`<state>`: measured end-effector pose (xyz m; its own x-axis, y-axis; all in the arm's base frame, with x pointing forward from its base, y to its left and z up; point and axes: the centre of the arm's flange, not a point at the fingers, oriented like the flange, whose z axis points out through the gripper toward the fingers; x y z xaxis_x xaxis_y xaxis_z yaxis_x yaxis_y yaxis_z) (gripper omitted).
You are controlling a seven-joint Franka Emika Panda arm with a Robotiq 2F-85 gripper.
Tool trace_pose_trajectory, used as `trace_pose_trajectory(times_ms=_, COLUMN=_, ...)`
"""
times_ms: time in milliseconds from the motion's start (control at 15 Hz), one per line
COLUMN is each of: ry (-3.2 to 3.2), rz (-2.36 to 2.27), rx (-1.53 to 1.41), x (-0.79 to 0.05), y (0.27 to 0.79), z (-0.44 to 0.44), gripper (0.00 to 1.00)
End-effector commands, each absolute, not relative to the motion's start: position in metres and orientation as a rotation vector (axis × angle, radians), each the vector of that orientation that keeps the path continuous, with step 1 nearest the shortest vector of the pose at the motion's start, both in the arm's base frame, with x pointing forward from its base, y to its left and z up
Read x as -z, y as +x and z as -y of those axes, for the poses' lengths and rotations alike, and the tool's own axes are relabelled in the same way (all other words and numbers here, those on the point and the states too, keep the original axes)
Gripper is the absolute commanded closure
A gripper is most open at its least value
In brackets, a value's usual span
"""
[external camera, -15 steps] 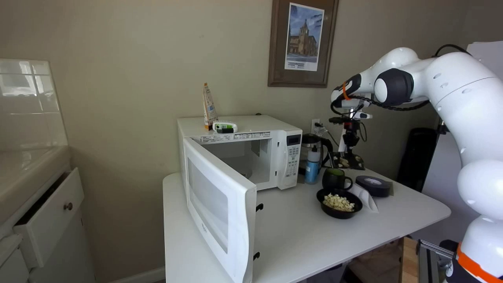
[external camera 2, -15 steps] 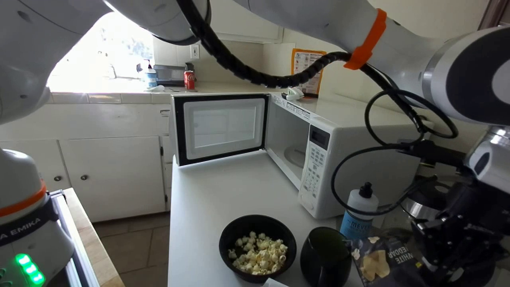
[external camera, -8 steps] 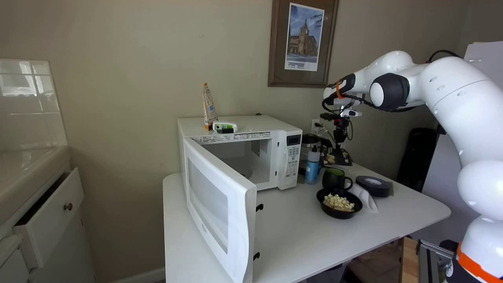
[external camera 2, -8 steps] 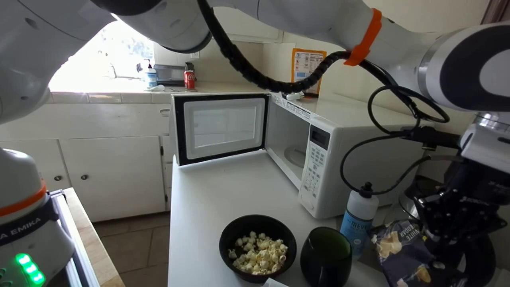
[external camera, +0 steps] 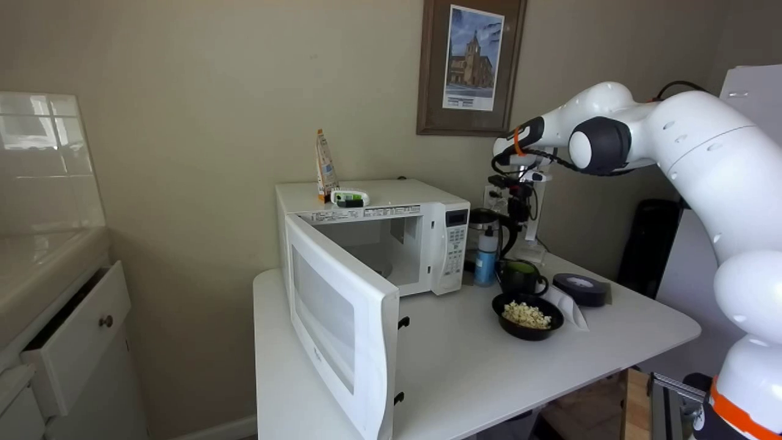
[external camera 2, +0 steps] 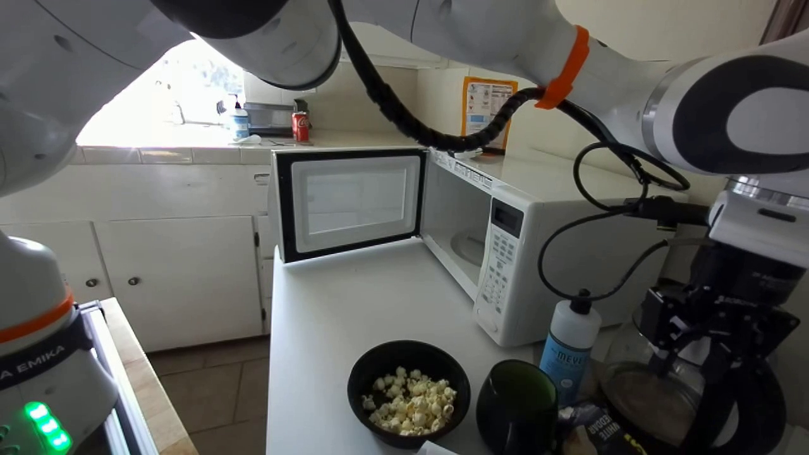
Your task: Empty the popcorn packet into the black bowl
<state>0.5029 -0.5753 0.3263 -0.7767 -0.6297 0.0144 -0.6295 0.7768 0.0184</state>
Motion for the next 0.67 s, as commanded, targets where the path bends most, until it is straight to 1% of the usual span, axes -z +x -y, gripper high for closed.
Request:
trace_pose_trajectory(times_ms=0, ry=1.146, rz=2.849, rx=0.019, x=-0.339, y=0.464, z=0.564, gripper=0.06)
trace_pose_trajectory(times_ms=67, ry=1.185, rz=2.800, rx=0.007, x=-0.343, y=0.444, z=0.561, gripper=0.01)
trace_pose_trajectory(times_ms=133, ry=1.197, rz=2.758, rx=-0.026, x=-0.347, y=0.425, z=0.562, gripper=0.00)
trace_pose_trajectory(times_ms=200, ry=1.233, rz=2.706, rx=-0.078, x=-0.349, y=0.403, z=0.562, gripper=0.00)
trace_pose_trajectory(times_ms=333, ry=1.321, rz=2.626, rx=-0.235, x=-0.355, y=0.374, z=0.564, gripper=0.00)
trace_pose_trajectory(times_ms=600, ry=1.525, rz=2.460, rx=-0.499, x=-0.368, y=0.344, z=0.564, gripper=0.01)
